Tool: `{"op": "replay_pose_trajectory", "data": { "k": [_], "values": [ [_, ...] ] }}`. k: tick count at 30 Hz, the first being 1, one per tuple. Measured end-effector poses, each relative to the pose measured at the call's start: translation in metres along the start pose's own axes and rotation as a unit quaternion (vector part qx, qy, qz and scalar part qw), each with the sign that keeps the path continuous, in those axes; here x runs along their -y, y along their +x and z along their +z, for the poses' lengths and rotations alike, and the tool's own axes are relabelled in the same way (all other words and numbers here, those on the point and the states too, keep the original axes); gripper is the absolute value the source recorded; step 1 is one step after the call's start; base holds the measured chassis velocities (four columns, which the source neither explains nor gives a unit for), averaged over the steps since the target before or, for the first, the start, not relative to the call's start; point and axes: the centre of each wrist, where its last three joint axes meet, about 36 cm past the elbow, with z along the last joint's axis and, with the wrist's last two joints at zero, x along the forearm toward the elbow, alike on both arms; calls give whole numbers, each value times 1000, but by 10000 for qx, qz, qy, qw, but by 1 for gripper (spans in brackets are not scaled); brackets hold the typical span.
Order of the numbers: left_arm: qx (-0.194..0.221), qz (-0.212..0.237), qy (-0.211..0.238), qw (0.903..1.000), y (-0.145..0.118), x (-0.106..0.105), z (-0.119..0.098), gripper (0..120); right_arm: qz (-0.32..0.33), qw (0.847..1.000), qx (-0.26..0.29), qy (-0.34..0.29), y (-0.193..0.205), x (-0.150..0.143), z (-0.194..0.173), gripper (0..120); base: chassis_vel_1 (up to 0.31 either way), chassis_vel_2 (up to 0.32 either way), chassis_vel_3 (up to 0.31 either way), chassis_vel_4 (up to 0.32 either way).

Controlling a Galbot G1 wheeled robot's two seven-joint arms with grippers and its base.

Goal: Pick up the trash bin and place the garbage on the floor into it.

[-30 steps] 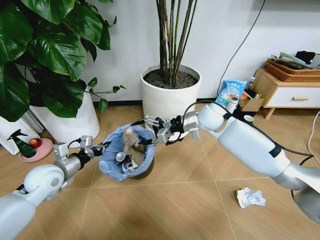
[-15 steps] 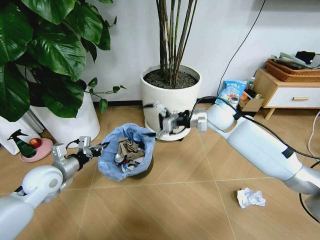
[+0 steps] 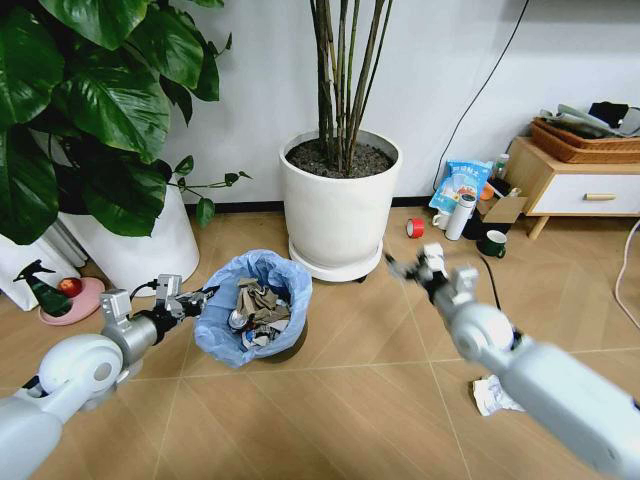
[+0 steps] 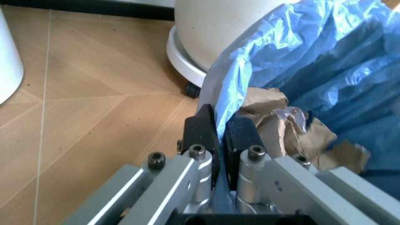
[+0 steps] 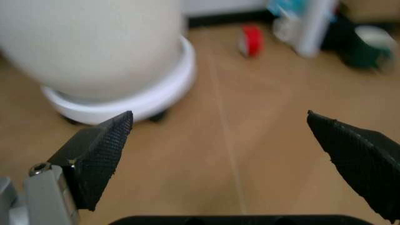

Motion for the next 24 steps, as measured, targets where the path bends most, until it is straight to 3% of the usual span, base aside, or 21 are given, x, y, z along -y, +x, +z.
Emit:
{"op": "replay_pose_trajectory", "data": {
  "k": [7, 11, 24],
  "values": [
    [7, -12, -7, 10000, 3, 0, 1, 0, 1057, 9911, -545, -598, 15, 25, 45, 100, 0, 0, 0, 0],
    [27, 13, -20, 10000, 4, 2, 0, 0, 1875, 9721, -928, -1065, 24, 39, 76, 100, 0, 0, 0, 0],
    [41, 0, -3, 10000, 5, 2, 2, 0, 2906, 9290, -1712, -1527, 37, 76, 107, 100, 0, 0, 0, 0]
  ]
}}
